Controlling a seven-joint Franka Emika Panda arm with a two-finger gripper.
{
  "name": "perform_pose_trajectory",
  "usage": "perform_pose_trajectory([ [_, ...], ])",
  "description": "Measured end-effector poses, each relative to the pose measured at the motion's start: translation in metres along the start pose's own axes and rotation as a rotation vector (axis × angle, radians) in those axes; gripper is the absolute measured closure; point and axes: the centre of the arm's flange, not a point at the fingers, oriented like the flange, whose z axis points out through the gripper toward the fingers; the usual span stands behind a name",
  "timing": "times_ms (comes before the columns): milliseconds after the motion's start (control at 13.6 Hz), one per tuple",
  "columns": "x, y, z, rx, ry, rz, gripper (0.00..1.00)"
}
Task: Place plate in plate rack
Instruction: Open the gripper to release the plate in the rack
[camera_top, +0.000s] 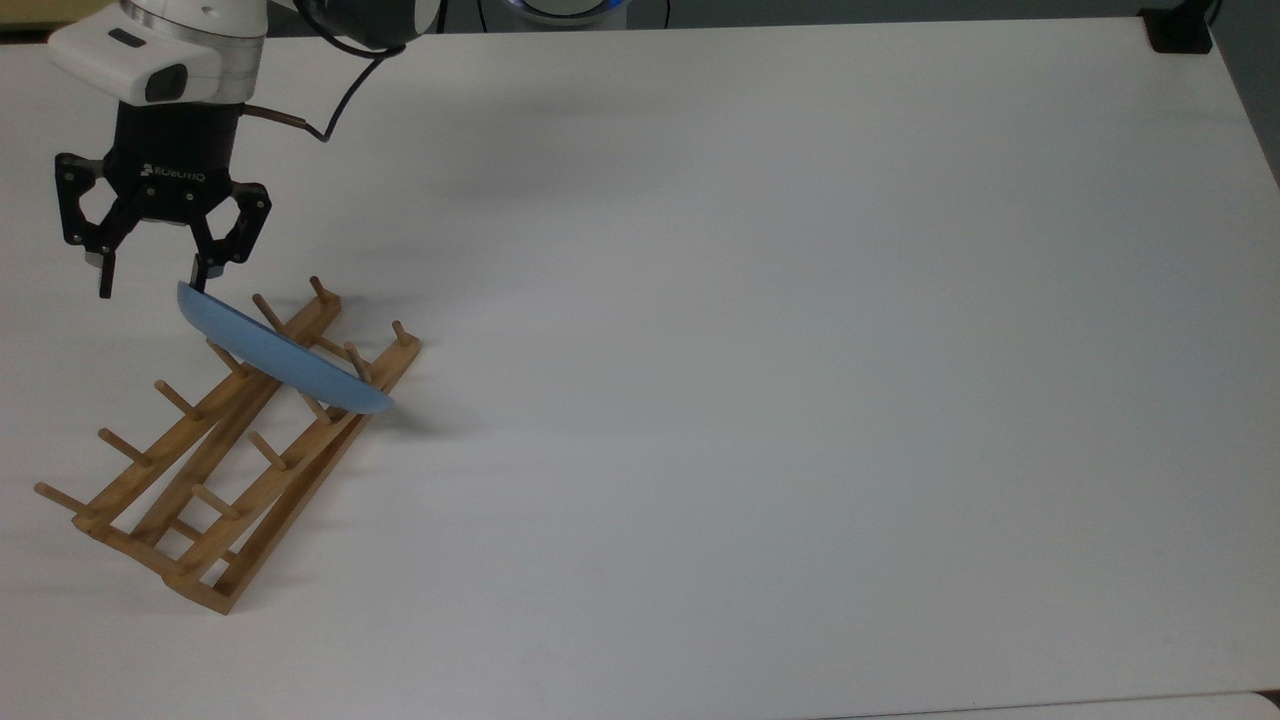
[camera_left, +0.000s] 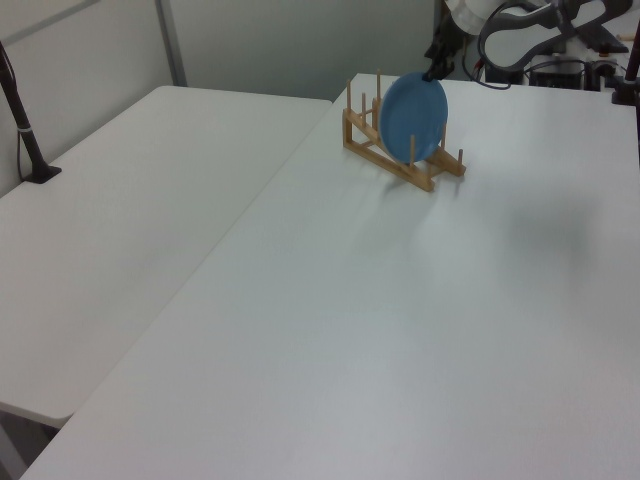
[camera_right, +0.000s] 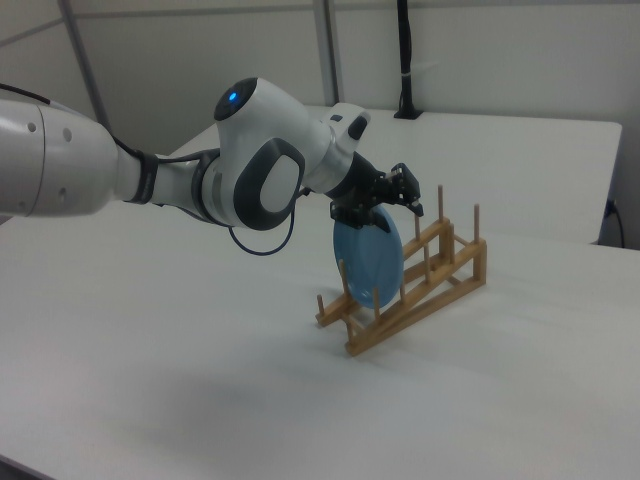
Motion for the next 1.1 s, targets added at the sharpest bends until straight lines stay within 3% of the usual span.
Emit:
perform_pose_trajectory([
  [442,-0.012,0.01,0.003,-0.01,-0.018,0.021,0.36],
  [810,-0.035,0.004,0.018,0.012,-0.063,0.034,0.36],
  [1105,-0.034,-0.001,0.019,0.017,-0.065,0.07,0.36],
])
